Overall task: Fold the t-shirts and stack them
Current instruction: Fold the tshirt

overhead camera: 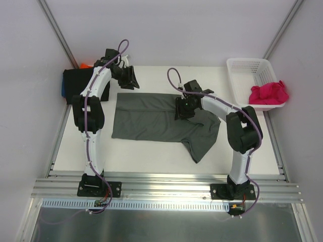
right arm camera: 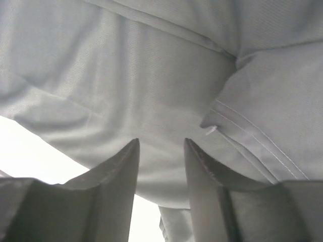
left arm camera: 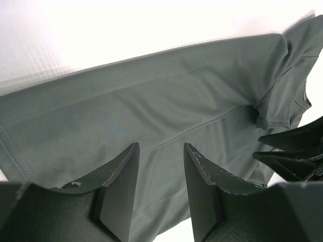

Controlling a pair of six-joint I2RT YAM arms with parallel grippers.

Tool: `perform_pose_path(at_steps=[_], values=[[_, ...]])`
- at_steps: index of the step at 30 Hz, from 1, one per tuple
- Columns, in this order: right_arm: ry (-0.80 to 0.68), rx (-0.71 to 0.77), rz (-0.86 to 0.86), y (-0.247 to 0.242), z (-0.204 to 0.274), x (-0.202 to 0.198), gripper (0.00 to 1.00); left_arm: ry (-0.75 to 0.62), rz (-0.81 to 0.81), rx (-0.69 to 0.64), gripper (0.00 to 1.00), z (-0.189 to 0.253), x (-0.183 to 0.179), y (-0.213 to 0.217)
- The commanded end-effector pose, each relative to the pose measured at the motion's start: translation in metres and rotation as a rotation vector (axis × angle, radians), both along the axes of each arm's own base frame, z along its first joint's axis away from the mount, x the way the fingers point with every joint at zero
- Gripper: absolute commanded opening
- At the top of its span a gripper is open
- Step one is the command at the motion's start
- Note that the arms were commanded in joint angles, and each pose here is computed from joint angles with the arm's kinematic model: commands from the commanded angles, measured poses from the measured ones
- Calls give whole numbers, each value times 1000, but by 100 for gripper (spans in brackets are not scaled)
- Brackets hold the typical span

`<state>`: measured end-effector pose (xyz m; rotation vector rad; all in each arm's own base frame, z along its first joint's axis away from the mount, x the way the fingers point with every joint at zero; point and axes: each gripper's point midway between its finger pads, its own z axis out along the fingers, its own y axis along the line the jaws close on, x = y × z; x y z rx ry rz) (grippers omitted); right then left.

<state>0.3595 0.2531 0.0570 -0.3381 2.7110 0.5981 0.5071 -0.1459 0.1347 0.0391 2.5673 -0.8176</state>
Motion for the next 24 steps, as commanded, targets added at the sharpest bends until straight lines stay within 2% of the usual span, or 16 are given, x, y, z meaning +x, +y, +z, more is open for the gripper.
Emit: perform_pose_path(at_steps=[1,10,12,15,16,17,24], values=[[-88,9,-49,-16,38,18,47,-87,-21,-27,41,45,-3,-5],[-201,-27,-172,-74,72,61,47,-6,-42,-68,41,29,-24,-11],[-191,-32,-198,-84,67,63,50,19,-40,-76,41,24,-29,-12],[-168,-20,-231,-89,60,64,61,93,-44,-99,41,7,-44,-15],[-153,-25,-233,-91,53,62,67,129,-43,-97,41,-5,-51,-15],[-128,-14,-259,-90,48,61,69,147,-45,-96,41,-10,-55,-16],[-13,7,-313,-103,15,57,71,238,-31,-62,41,-45,-67,-12]])
